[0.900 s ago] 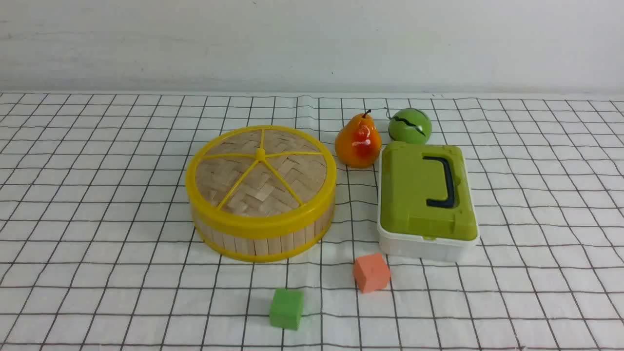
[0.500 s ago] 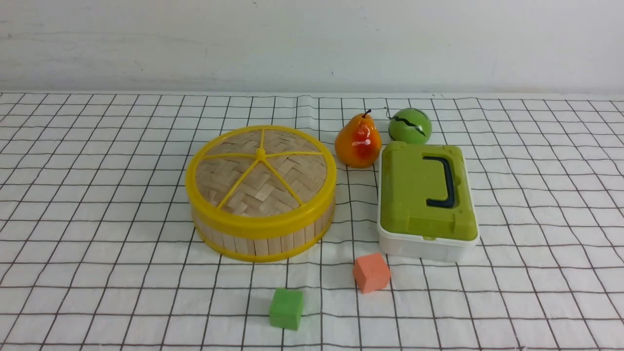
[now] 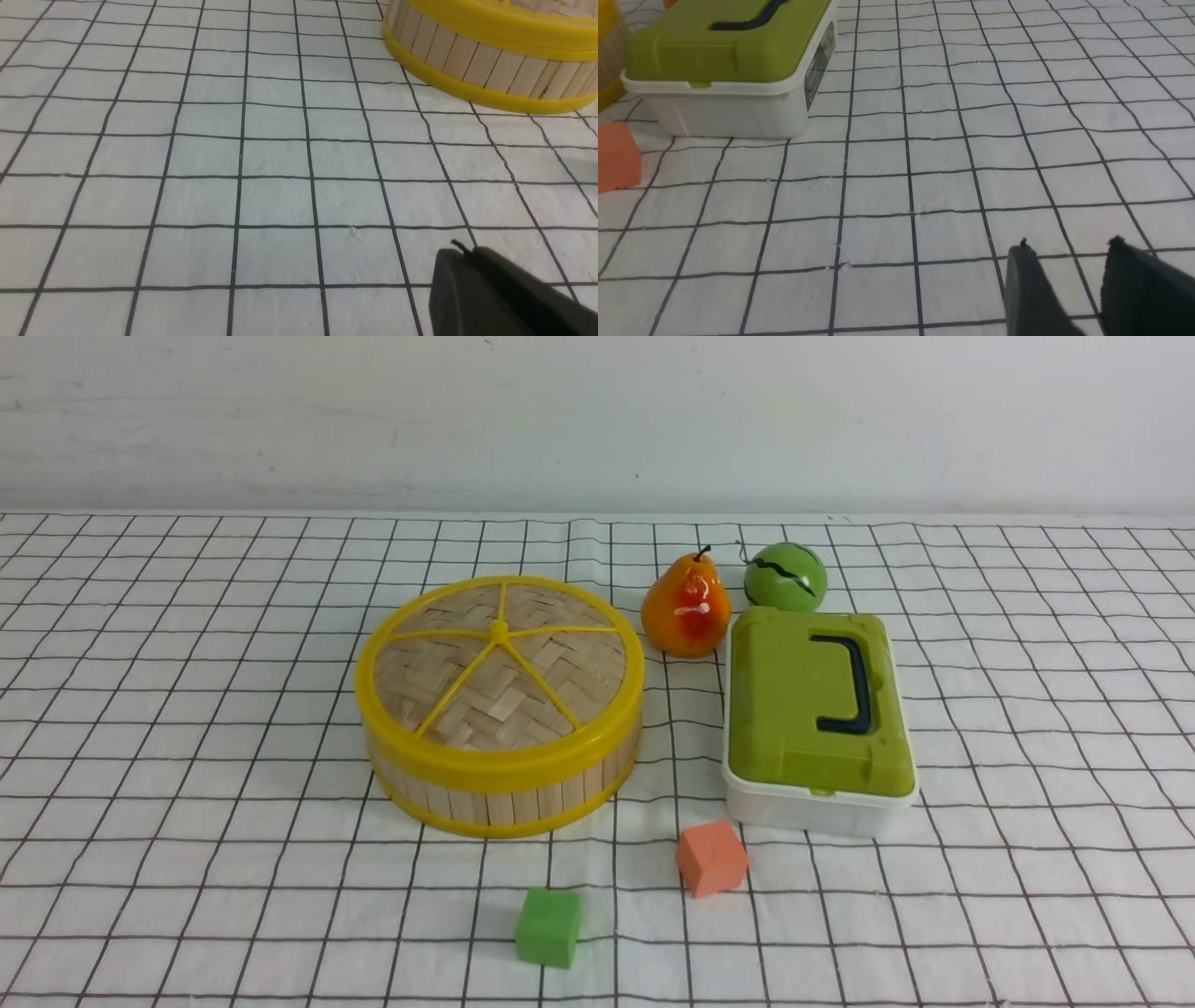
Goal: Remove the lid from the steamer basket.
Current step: Use the left arm to lift the lid of the steamer
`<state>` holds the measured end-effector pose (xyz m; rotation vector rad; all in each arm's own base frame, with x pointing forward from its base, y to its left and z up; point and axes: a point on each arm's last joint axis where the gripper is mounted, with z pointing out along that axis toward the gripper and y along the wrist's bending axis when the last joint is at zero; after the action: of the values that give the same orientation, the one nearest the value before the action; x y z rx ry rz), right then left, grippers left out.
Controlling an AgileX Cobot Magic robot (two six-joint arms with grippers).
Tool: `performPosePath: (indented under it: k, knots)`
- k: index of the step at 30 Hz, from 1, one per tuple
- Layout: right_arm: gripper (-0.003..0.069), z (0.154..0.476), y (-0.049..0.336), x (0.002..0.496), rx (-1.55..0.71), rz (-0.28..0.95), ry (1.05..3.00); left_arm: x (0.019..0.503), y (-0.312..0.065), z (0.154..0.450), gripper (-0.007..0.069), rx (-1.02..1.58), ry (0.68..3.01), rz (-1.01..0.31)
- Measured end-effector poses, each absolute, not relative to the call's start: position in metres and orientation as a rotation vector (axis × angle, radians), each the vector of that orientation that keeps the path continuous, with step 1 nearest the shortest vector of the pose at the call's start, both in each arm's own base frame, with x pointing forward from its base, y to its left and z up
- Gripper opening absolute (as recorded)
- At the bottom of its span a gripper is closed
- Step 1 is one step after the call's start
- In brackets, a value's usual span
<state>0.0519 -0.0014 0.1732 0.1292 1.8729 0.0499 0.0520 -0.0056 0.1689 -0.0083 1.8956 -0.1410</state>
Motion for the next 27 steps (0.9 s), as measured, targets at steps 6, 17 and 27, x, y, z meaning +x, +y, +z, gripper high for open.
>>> performPosePath:
  k: [6, 17, 27]
  knots:
    - [0.024, 0.173, -0.001, 0.052, 0.129, 0.05, 1.873, 0.052, -0.006, 0.169, 0.0021, -0.008, 1.896, -0.141]
    - [0.024, 0.173, -0.001, 0.052, 0.129, 0.05, 1.873, 0.052, -0.006, 0.169, 0.0038, -0.008, 1.895, -0.141]
    - [0.024, 0.173, -0.001, 0.052, 0.129, 0.05, 1.873, 0.056, -0.005, 0.187, 0.0046, -0.012, 1.696, -0.148]
